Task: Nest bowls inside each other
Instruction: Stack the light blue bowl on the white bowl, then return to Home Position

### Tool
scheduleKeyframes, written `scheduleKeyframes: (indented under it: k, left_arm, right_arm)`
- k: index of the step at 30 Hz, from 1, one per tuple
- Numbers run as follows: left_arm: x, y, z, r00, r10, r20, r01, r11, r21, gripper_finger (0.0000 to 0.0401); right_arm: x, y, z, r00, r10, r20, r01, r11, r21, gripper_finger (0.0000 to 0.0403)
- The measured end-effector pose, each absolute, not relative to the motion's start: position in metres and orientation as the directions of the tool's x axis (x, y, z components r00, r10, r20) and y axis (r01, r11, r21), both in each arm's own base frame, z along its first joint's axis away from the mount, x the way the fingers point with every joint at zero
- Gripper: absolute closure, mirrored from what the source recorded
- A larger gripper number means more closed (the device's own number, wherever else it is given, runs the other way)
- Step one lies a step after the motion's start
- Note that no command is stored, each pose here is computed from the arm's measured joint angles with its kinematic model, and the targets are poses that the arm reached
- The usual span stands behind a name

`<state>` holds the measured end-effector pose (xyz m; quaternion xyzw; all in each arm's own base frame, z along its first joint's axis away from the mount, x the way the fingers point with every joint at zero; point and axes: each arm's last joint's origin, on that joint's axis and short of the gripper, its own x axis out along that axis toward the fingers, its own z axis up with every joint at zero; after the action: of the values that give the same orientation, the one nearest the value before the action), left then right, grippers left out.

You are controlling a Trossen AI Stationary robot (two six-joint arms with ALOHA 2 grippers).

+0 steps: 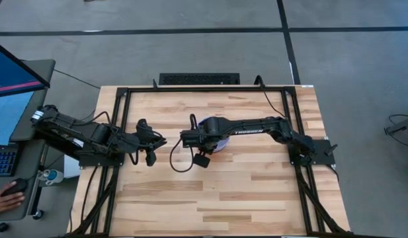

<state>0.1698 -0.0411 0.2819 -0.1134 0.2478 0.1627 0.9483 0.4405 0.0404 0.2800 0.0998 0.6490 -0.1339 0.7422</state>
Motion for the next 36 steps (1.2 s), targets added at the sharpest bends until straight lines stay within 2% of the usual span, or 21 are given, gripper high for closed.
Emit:
scheduleKeyframes:
  k: [8,15,21,23,36]
  left_arm:
    - [0.170,-0.041,0.282,0.824,0.253,-0.506,-0.365,0.921,-0.134,0.0348]
    - [0.170,-0.041,0.282,0.822,0.273,-0.500,-0.377,0.919,-0.118,0.0348]
    - [0.170,-0.040,0.282,0.821,0.283,-0.496,-0.380,0.919,-0.103,0.0348]
    - [0.170,-0.040,0.282,0.820,0.285,-0.496,-0.380,0.920,-0.100,0.0348]
    - [0.171,-0.035,0.281,0.810,0.287,-0.511,-0.389,0.915,-0.104,0.0348]
  right_arm:
    - [0.441,0.043,0.287,0.176,-0.065,-0.982,0.351,0.936,0.001,0.0371]
    - [0.440,0.047,0.291,0.178,-0.068,-0.982,0.358,0.934,0.000,0.0306]
    - [0.430,0.044,0.289,0.076,-0.121,-0.990,0.405,0.911,-0.081,0.0256]
    - [0.431,0.045,0.290,0.090,-0.122,-0.988,0.405,0.911,-0.075,0.0246]
    - [0.424,0.055,0.312,0.159,-0.150,-0.976,0.421,0.904,-0.071,0.0232]
